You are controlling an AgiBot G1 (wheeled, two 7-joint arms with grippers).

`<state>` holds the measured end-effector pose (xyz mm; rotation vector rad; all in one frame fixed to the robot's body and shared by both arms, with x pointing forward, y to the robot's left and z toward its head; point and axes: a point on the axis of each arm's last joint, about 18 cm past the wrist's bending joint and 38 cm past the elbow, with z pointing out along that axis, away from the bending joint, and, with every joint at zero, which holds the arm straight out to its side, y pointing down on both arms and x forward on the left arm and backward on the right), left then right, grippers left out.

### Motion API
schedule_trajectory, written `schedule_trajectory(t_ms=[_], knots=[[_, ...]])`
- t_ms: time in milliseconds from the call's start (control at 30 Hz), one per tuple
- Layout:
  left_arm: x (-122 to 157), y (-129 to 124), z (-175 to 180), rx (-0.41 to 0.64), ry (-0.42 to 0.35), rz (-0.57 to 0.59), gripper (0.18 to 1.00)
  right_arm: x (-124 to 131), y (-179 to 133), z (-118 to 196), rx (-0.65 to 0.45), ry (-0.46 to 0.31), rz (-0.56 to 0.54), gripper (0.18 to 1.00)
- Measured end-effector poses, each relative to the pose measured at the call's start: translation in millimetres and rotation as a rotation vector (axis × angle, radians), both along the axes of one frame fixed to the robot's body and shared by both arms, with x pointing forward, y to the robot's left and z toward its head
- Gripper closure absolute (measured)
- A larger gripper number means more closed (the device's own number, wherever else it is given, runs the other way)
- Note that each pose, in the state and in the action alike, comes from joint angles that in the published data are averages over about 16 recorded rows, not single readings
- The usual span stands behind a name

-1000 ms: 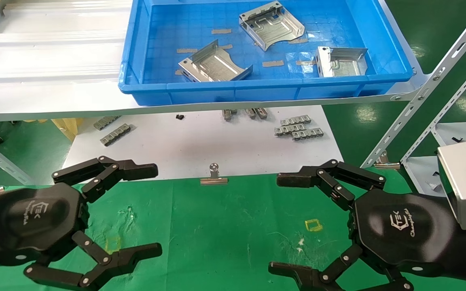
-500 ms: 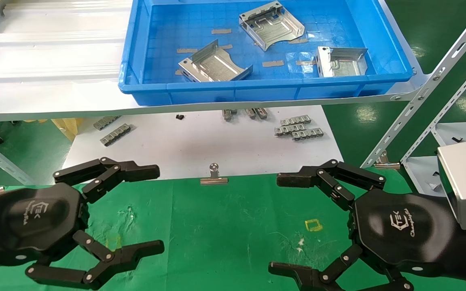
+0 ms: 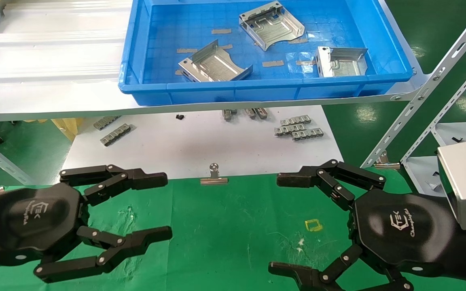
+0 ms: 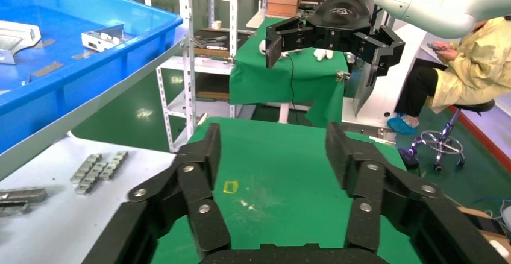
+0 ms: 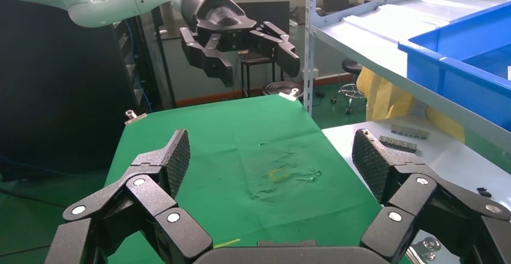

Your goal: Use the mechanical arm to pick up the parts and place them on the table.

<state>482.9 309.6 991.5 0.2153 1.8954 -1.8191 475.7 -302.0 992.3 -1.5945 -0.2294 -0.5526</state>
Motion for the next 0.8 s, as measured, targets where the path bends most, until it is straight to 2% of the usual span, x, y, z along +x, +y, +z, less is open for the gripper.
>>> schedule_trajectory(t_ms=[233, 433, 600, 800], knots=[[0.0, 0.0, 0.0, 0.0, 0.0, 0.0, 0.603, 1.3, -0.3, 5.0, 0.009, -0.013, -0.009, 0.178], [0.0, 0.0, 0.0, 0.0, 0.0, 0.0, 0.741, 17.0, 1.8, 29.5, 0.061, -0.063, -0.066, 0.178], [0.0, 0.0, 0.0, 0.0, 0.0, 0.0, 0.835, 51.9, 8.2, 64.6, 0.134, -0.114, -0.169, 0.178], [0.0, 0.0, 0.0, 0.0, 0.0, 0.0, 0.919, 119.0, 26.0, 116.8, 0.207, -0.144, -0.348, 0.178]])
